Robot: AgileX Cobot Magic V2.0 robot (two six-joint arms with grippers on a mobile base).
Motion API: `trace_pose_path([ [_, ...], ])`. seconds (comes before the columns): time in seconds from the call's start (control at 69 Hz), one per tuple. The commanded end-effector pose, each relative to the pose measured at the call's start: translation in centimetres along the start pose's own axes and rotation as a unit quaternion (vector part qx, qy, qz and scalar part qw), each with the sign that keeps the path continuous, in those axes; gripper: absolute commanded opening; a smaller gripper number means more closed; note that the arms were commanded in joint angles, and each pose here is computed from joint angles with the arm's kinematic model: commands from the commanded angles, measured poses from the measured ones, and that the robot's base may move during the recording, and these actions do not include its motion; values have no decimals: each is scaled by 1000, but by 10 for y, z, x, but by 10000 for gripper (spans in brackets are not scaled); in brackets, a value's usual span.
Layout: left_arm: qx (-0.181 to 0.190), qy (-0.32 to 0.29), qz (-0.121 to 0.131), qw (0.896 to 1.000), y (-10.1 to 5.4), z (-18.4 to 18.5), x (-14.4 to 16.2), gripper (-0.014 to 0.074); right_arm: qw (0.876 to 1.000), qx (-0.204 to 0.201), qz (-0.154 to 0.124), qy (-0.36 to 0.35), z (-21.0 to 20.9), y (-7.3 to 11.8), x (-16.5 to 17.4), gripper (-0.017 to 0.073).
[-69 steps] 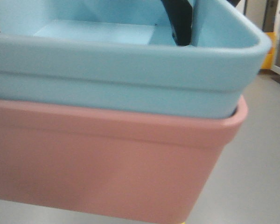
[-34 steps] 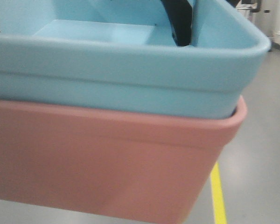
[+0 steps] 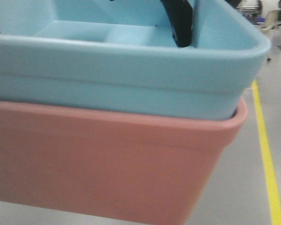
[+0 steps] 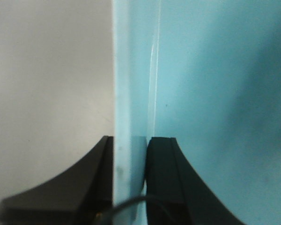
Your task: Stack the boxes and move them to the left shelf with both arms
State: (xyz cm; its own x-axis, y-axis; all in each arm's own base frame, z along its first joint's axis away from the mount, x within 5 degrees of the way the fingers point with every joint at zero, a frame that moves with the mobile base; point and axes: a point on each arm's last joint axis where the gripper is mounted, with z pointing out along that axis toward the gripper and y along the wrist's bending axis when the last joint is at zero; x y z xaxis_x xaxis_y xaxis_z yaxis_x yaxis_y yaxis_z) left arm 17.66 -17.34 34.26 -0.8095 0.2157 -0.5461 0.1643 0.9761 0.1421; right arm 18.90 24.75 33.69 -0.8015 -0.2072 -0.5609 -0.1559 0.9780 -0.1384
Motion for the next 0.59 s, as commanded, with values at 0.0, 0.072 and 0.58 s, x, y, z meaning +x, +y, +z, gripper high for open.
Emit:
trace_pose_path([
  [0.0,161,-93,-21,982,-29,-26,-17,-12,991,-109,31,-74,-27,13,-16,57],
  [0.072,162,-93,-21,982,-29,-26,-16,-12,991,-107,31,-72,-26,13,-16,57],
  [0.58,164,-90,-22,982,-29,-26,-16,-12,993,-91,32,-62,-25,9,-15,57],
])
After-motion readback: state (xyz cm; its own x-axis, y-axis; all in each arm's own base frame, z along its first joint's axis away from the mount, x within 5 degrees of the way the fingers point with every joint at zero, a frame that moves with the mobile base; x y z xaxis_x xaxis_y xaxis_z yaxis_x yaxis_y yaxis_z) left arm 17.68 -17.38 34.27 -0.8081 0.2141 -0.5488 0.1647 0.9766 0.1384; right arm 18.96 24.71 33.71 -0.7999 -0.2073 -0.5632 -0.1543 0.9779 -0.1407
